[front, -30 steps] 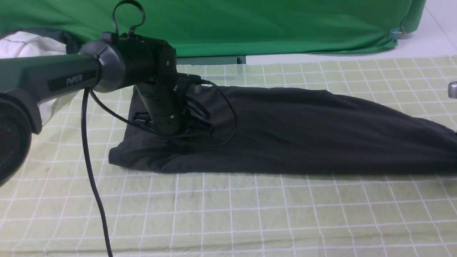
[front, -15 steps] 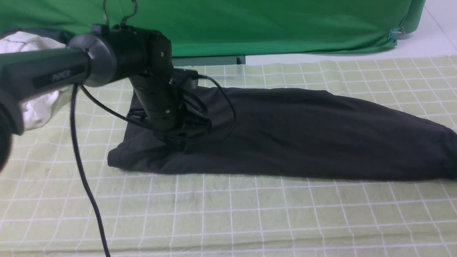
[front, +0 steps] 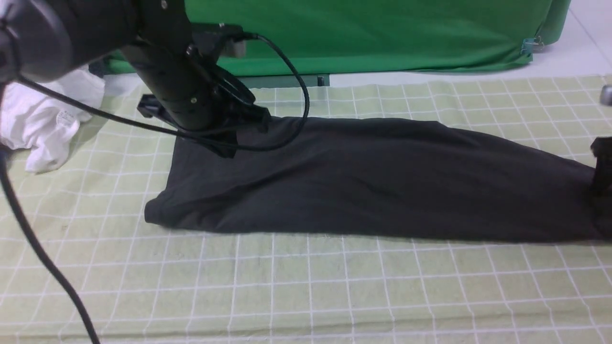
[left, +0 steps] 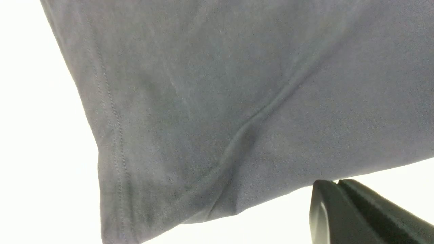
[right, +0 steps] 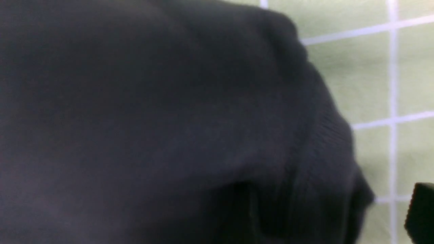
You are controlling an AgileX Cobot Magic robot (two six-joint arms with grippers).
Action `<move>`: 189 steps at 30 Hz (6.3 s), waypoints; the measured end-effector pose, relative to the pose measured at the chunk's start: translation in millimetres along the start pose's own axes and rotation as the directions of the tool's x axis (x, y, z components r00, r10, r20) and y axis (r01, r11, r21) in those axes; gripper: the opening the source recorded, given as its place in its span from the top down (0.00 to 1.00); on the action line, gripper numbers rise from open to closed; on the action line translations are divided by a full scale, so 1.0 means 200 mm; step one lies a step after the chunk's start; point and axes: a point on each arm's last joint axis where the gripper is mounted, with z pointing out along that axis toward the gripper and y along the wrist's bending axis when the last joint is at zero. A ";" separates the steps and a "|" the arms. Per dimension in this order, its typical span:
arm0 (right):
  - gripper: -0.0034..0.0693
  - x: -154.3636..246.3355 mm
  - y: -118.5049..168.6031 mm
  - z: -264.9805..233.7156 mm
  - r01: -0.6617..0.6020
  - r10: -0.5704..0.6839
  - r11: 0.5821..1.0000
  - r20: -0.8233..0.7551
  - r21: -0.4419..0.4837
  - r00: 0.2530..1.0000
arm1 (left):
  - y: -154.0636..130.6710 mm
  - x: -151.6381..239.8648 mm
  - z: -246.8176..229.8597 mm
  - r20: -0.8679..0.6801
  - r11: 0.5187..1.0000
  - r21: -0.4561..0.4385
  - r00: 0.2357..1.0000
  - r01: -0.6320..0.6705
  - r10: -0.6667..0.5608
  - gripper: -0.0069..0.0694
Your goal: Fold a long-sleeved shirt over a green coffee tablecloth.
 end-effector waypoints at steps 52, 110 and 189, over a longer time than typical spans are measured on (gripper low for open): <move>0.85 0.21 1.63 -0.55 0.584 -0.458 0.781 0.433 -0.220 0.776 | 0.22 0.15 -0.50 0.104 0.974 -0.195 0.990 0.112 -0.093 0.90; 0.96 0.53 1.17 -0.81 0.645 -0.626 0.762 0.309 0.051 0.716 | 0.19 -0.11 0.43 0.077 0.996 0.058 0.995 -0.062 0.058 0.53; 0.95 0.57 1.14 -0.80 0.643 -0.619 0.764 0.340 0.054 0.708 | 0.12 0.18 0.56 -0.104 0.998 -0.001 0.993 -0.065 0.064 0.90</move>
